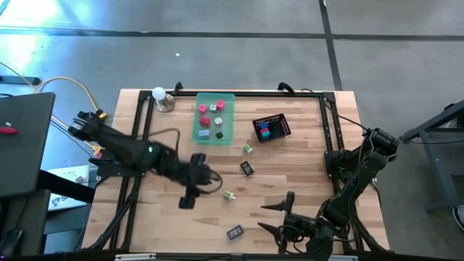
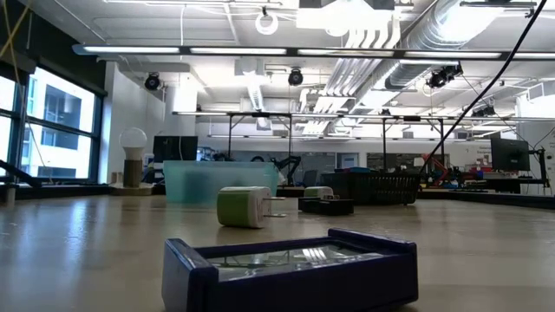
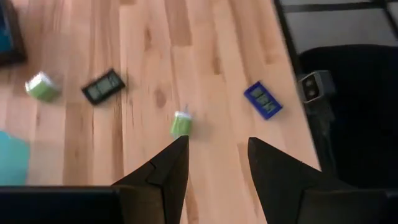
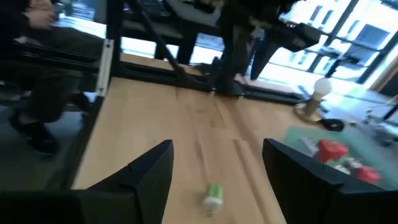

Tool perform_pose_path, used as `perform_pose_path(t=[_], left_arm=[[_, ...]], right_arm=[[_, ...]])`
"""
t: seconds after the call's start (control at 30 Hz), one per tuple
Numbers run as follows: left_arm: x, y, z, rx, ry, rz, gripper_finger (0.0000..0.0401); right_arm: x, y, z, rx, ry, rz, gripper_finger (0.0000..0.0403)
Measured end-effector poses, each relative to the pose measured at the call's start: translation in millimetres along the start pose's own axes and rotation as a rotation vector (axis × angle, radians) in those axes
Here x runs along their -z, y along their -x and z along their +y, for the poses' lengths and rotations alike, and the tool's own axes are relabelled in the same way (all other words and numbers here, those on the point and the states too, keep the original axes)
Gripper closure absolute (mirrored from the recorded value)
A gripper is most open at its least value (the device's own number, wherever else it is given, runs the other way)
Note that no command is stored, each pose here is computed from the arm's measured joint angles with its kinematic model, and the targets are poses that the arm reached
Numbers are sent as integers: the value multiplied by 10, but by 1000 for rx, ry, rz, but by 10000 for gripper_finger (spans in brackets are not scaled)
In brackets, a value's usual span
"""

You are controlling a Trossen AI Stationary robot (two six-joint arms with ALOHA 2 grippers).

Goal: Pick & Place Office items
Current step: Put the dark blue digital clock into the black bin

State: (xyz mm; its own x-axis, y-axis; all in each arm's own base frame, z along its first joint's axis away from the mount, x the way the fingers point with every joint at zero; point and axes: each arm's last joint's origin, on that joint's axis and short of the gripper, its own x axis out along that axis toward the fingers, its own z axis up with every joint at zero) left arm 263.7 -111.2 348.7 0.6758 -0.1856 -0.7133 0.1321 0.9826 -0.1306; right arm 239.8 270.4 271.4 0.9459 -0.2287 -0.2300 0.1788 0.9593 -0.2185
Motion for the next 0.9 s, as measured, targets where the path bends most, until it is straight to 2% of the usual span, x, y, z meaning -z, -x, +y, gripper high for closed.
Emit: perform_pose_path(t=[0.17, 0.37, 0.6, 0.73, 0.9], left_arm=[[300, -271, -232, -15, 111, -31, 243], [495, -420, -398, 48, 79, -75, 243], [459, -431, -388, 75, 114, -106, 243], [448, -435, -359, 32, 117, -124, 242], [444, -435, -354, 11, 88, -134, 210]], right_arm=[[4, -1, 11, -41, -10, 12, 168], [1, -27, -4, -39, -7, 15, 168], [0, -71, -28, -33, -8, 22, 168], [15, -67, -29, -32, -1, 30, 168], [22, -62, -25, -40, 4, 35, 168]])
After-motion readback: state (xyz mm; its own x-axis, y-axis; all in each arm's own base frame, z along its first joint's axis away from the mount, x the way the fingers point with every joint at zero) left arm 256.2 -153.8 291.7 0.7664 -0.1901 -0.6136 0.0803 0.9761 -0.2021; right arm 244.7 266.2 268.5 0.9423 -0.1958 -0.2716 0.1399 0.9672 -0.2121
